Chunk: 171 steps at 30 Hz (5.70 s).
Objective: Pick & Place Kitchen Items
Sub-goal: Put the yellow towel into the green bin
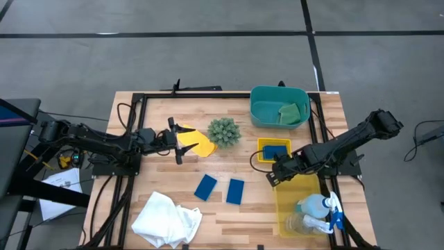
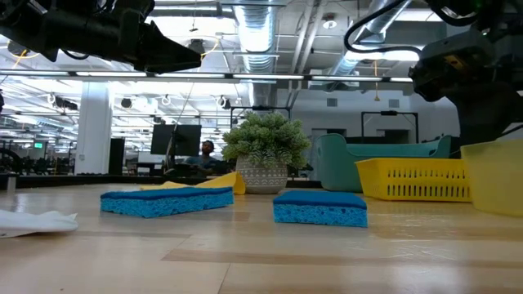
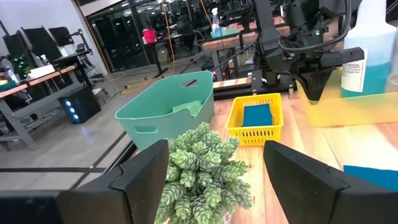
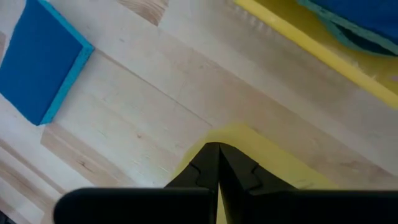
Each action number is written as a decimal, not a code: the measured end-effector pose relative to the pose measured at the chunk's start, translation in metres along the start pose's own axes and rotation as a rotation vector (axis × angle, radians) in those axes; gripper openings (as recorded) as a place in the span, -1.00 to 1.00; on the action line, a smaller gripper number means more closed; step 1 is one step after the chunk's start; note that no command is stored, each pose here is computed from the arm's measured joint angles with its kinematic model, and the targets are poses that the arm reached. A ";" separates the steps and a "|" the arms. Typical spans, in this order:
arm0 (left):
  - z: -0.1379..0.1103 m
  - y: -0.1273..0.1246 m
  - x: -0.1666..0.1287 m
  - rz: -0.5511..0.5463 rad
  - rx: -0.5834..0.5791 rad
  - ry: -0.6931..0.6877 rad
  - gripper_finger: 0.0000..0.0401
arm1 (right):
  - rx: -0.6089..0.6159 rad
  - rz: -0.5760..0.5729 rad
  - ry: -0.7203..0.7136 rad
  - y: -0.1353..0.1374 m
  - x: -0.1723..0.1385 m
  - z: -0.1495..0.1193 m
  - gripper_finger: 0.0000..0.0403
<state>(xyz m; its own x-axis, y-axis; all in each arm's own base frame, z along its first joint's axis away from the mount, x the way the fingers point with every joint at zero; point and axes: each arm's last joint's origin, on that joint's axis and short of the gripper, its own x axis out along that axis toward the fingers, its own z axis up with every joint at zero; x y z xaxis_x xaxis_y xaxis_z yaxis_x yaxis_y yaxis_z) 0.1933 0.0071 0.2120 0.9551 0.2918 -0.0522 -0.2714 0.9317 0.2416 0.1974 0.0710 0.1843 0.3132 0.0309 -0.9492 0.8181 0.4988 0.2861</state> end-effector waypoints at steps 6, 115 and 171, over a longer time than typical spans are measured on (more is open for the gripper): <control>0.000 0.000 0.000 0.000 0.000 0.000 0.29 | -0.002 -0.003 -0.002 -0.001 0.000 0.003 -1.00; -0.019 -0.004 0.020 0.013 0.058 0.053 0.29 | -0.860 0.675 -1.101 -0.105 -0.013 0.009 -1.00; -0.116 0.005 0.061 -0.060 -0.195 0.955 -0.08 | -0.846 0.758 -1.057 -0.117 -0.020 0.000 -1.00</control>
<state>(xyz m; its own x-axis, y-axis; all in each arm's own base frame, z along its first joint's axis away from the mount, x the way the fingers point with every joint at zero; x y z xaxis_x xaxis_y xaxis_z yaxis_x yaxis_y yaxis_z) 0.2366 0.0543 0.0977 0.4930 0.2153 -0.8430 -0.3229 0.9450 0.0526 0.0956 0.0118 0.1693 0.9974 0.0714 0.0036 -0.0712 0.9876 0.1396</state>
